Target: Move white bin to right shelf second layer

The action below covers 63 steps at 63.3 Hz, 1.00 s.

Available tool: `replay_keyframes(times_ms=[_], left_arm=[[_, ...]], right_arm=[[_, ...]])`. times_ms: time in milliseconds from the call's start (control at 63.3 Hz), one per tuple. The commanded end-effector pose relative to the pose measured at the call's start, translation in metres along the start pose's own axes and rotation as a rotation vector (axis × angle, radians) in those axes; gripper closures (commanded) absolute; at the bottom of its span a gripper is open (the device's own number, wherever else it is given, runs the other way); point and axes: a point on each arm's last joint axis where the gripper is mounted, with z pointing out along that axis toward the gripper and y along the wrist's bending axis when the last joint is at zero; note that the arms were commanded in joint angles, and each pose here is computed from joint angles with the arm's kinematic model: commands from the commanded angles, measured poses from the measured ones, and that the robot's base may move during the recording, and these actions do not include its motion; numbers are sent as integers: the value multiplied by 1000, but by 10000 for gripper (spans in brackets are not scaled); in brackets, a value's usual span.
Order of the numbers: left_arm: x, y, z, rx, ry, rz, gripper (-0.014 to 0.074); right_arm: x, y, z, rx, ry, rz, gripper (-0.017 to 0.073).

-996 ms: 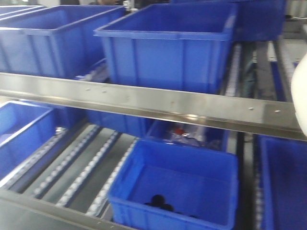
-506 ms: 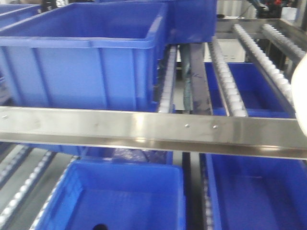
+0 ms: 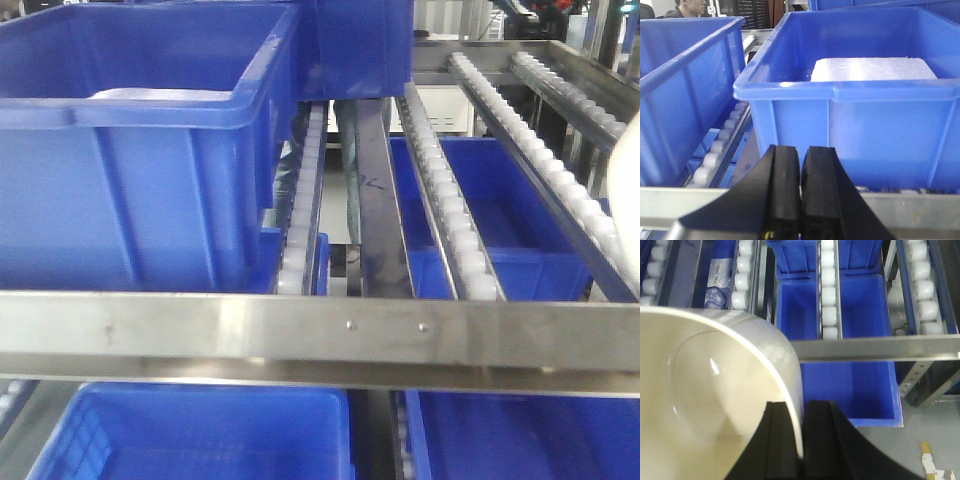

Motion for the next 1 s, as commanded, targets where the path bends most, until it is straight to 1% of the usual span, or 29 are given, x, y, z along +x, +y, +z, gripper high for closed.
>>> replay_keyframes(times_ms=[0,980], left_arm=[[4,0,0,-6,-60,-9,509],[4,0,0,-6,-60,-9,509]], right_arm=[[-17,2,-8,-9,-120,4,501],[-17,2,-8,-9,-120,4,501]])
